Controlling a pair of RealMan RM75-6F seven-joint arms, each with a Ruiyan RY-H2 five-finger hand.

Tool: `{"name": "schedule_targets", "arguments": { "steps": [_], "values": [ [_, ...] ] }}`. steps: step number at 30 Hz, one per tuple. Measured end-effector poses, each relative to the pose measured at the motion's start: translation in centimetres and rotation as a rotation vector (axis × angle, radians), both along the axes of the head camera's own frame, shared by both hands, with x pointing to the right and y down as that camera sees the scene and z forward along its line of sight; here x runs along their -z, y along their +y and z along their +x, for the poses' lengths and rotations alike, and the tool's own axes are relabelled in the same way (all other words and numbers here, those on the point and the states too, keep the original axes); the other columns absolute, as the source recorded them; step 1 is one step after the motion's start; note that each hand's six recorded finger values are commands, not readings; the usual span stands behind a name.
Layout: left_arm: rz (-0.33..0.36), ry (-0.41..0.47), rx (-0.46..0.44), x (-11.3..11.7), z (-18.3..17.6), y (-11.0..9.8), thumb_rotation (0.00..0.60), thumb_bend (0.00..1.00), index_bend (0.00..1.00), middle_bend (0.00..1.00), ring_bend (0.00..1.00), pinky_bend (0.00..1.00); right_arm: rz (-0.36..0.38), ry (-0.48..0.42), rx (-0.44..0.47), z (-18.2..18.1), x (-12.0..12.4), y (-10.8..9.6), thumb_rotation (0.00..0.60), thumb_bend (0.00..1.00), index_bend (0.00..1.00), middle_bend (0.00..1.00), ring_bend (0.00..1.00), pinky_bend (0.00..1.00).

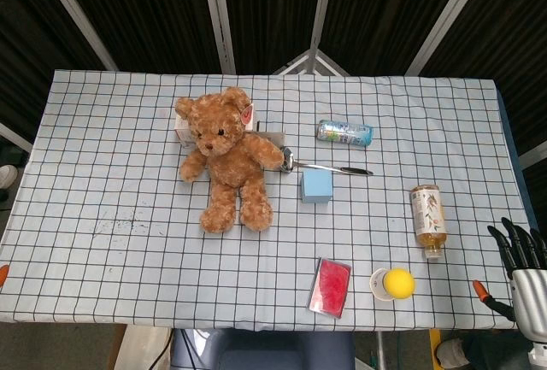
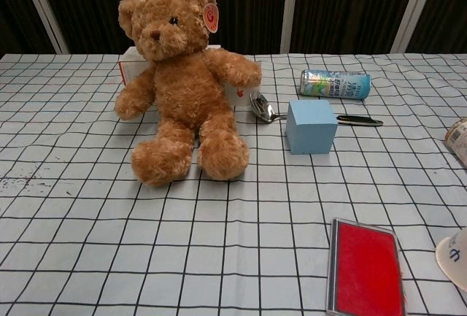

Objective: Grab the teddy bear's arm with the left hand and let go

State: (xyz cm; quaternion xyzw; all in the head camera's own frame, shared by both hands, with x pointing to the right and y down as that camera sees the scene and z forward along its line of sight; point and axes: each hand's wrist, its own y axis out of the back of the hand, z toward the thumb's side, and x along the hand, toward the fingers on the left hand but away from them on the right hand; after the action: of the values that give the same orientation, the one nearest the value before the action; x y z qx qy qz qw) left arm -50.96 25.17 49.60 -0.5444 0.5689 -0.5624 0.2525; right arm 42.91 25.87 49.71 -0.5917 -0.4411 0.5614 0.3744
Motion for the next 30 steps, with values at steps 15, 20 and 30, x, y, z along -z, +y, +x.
{"name": "schedule_targets", "arguments": {
  "steps": [15, 20, 30],
  "values": [
    [-0.118, 0.138, -0.026, -3.1, 1.3, -0.7, 0.600, 0.32, 0.24, 0.08, 0.00, 0.00, -0.007, -0.013, -0.016, 0.4, 0.2, 0.1, 0.600, 0.22, 0.12, 0.06, 0.08, 0.00],
    [-0.178, 0.240, -0.050, -4.9, 3.1, -2.4, 0.600, 0.31, 0.24, 0.08, 0.00, 0.00, -0.005, -0.019, -0.016, 0.4, 0.2, 0.0, 0.600, 0.22, 0.12, 0.06, 0.08, 0.00],
    [-0.357, 0.533, 0.000, -10.2, 8.0, -8.3, 0.600, 0.28, 0.24, 0.06, 0.00, 0.00, -0.012, -0.017, -0.026, 0.9, 0.0, -0.1, 0.600, 0.22, 0.12, 0.06, 0.08, 0.00]
  ]
}}
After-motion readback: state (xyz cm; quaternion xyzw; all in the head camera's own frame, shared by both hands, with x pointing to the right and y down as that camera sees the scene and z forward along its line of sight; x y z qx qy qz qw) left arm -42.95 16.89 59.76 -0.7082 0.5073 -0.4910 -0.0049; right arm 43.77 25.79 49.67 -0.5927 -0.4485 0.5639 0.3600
